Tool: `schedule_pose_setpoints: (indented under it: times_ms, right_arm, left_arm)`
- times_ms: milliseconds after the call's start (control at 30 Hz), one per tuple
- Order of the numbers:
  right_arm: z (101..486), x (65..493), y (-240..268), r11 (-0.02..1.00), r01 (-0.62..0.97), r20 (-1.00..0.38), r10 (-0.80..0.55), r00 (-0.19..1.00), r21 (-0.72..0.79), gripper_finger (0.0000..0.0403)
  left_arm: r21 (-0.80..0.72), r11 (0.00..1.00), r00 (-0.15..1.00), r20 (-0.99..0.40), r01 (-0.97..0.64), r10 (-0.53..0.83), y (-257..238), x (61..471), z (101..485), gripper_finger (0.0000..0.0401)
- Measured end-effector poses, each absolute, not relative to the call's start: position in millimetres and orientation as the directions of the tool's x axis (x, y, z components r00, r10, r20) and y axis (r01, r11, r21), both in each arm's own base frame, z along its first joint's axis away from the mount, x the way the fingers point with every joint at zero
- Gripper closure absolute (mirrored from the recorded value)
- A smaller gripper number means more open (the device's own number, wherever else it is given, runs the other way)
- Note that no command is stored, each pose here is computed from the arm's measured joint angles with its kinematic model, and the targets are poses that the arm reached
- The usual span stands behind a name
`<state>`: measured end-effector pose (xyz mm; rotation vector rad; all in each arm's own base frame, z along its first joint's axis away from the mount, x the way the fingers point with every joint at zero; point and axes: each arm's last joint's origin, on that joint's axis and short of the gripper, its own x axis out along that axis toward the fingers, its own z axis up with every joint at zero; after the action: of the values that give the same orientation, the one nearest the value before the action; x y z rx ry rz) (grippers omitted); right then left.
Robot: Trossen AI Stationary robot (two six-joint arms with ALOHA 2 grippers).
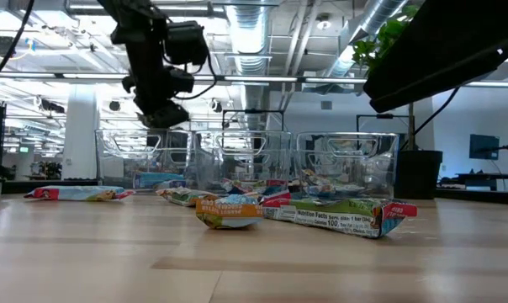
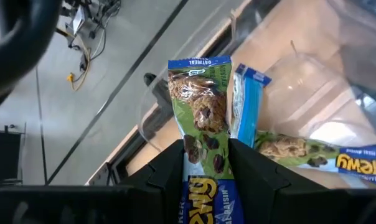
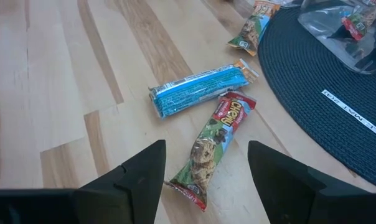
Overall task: Pick and place Granola Bars by type
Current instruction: Put the blue granola bar into the left transparent bin, then put the red granola bar into the middle transparent bin
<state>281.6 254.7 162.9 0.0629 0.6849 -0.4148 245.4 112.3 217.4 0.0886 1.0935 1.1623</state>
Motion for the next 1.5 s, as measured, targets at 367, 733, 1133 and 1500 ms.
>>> schedule_pose_setpoints:
  times_ms: [367,733,1133,1500]
  right_arm:
    - [163.0,282.8,253.5,0.915,0.396,-0.626,-0.354,0.695,-0.077,0.0182]
    - [163.0,282.8,253.6,0.915,0.396,-0.626,-0.353,0.695,-0.077,0.0182]
    - [163.1,289.1,247.0,0.891,0.453,-0.624,-0.368,0.689,-0.024,0.0182]
    - [163.4,319.6,217.2,0.843,0.534,-0.653,-0.368,0.662,0.067,0.0182]
  left_arm:
    - [0.498,0.517,0.025,-0.703,-0.696,0.711,117.8,244.1,210.4,0.0286]
    - [0.475,0.543,0.052,-0.718,-0.693,0.695,117.7,245.8,210.4,0.0245]
    - [0.452,0.678,0.145,-0.761,-0.579,0.632,103.3,249.8,215.0,0.0252]
    - [0.252,0.923,0.479,-0.797,-0.292,0.369,39.9,240.9,255.6,0.0275]
